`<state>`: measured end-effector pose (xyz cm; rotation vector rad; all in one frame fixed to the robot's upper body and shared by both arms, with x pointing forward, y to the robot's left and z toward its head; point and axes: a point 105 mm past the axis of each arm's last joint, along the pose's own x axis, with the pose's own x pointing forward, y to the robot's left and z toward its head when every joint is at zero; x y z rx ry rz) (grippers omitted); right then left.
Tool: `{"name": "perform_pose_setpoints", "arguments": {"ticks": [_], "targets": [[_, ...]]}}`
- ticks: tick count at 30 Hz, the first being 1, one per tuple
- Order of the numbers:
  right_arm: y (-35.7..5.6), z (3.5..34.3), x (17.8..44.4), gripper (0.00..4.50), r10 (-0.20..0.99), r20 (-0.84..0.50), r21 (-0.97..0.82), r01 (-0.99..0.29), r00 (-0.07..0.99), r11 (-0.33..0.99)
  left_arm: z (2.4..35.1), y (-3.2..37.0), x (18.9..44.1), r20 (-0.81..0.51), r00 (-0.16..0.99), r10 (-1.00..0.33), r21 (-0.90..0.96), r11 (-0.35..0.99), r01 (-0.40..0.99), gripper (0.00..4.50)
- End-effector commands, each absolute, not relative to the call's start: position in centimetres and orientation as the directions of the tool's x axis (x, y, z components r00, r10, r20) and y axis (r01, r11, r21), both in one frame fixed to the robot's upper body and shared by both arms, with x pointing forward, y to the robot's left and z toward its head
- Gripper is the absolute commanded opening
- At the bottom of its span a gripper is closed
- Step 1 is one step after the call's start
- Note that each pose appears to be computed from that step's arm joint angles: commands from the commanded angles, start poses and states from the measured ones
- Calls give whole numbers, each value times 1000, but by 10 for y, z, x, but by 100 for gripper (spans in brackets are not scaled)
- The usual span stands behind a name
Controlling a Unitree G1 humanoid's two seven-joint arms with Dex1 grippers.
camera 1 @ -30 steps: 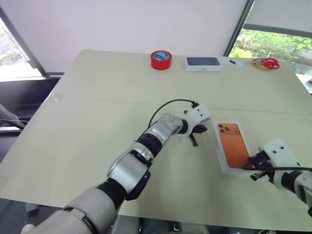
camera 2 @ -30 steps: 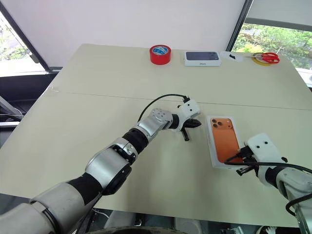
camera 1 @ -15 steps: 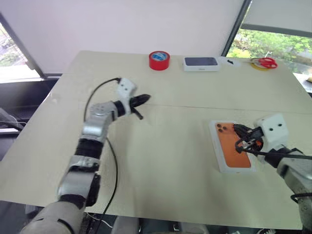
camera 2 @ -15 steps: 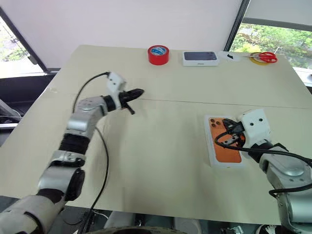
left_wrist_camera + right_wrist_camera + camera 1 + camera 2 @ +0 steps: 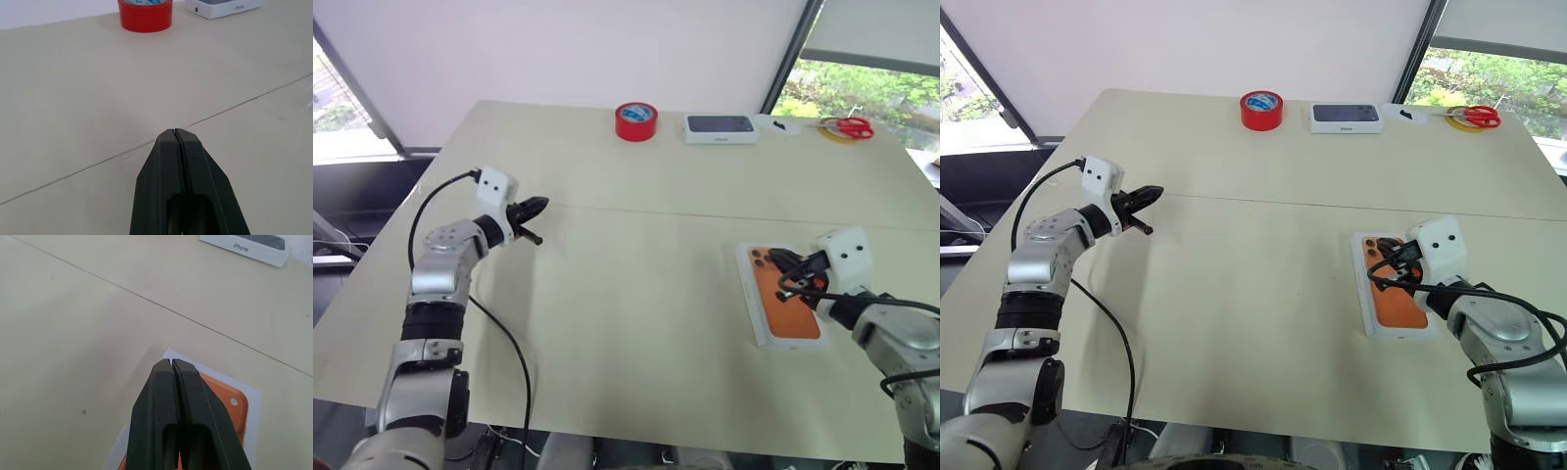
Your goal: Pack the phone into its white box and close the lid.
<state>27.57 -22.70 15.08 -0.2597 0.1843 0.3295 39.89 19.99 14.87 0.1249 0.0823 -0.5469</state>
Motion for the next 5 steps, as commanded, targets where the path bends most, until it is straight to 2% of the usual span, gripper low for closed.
{"name": "perform_pose_setpoints", "arguments": {"ticks": [1,5], "targets": [[-218,159,278,8,320,-177,-250,-357,931,900,160,210,396,-75,870,-488,114,862,493,0],[-211,162,276,8,342,-149,-235,-369,928,899,164,211,394,-73,870,-487,120,862,493,0]]}}
